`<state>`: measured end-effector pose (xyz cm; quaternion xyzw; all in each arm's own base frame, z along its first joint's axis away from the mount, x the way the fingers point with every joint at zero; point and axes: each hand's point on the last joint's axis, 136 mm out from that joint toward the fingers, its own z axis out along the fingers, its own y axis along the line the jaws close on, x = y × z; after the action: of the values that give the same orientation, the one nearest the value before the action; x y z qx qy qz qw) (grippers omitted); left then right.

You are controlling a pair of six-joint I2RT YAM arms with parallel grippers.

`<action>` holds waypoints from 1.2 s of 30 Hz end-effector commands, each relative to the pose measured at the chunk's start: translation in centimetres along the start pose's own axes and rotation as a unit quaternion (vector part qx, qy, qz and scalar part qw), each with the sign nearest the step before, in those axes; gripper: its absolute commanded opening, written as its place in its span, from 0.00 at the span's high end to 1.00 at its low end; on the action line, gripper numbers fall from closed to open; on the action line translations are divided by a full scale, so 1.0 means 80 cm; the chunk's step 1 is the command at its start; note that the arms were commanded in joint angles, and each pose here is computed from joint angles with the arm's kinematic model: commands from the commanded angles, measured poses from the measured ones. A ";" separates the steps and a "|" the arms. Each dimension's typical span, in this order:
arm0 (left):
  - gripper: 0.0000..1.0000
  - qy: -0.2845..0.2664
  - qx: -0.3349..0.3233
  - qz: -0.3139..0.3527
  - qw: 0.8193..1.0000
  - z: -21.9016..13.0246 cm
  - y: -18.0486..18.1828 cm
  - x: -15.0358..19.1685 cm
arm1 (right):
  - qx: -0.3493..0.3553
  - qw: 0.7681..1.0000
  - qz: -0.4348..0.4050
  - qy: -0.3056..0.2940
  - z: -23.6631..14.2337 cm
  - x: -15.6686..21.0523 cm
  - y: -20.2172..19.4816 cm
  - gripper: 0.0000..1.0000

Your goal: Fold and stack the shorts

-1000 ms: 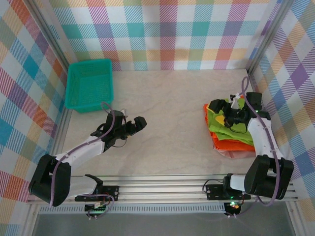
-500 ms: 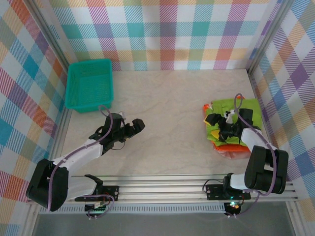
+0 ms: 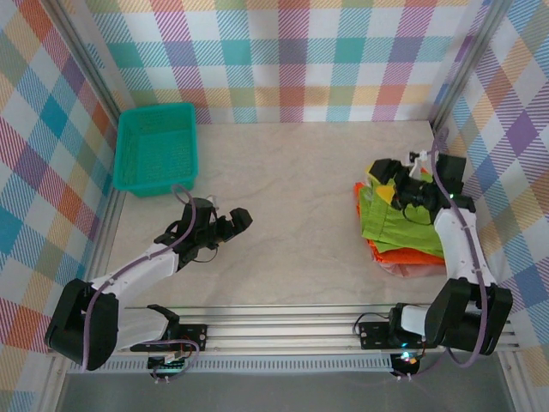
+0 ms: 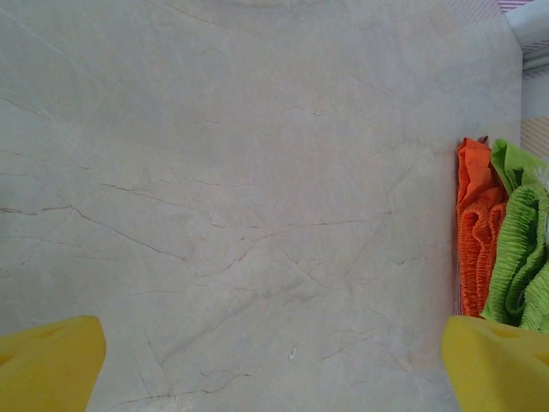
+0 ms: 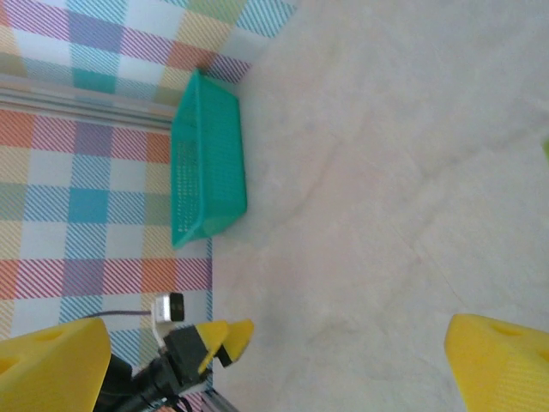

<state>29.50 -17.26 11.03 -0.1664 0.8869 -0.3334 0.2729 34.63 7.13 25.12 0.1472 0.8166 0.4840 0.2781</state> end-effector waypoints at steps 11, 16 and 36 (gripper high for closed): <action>0.00 -0.025 -0.011 0.008 1.000 -0.025 0.004 -0.009 | 0.036 0.996 0.069 0.046 0.107 -0.056 -0.093 0.01; 0.00 -0.028 -0.014 0.008 0.999 -0.028 0.008 -0.007 | 0.076 0.987 0.118 0.077 0.131 -0.017 -0.177 0.01; 0.00 -0.094 -0.103 0.071 0.988 -0.080 0.019 -0.044 | 0.047 0.988 -0.147 -0.013 0.052 -0.027 -0.006 0.01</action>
<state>27.78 -13.79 13.53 -0.1622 0.8946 -0.2665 0.3198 40.35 7.97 19.60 0.1284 0.8373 0.4538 0.2766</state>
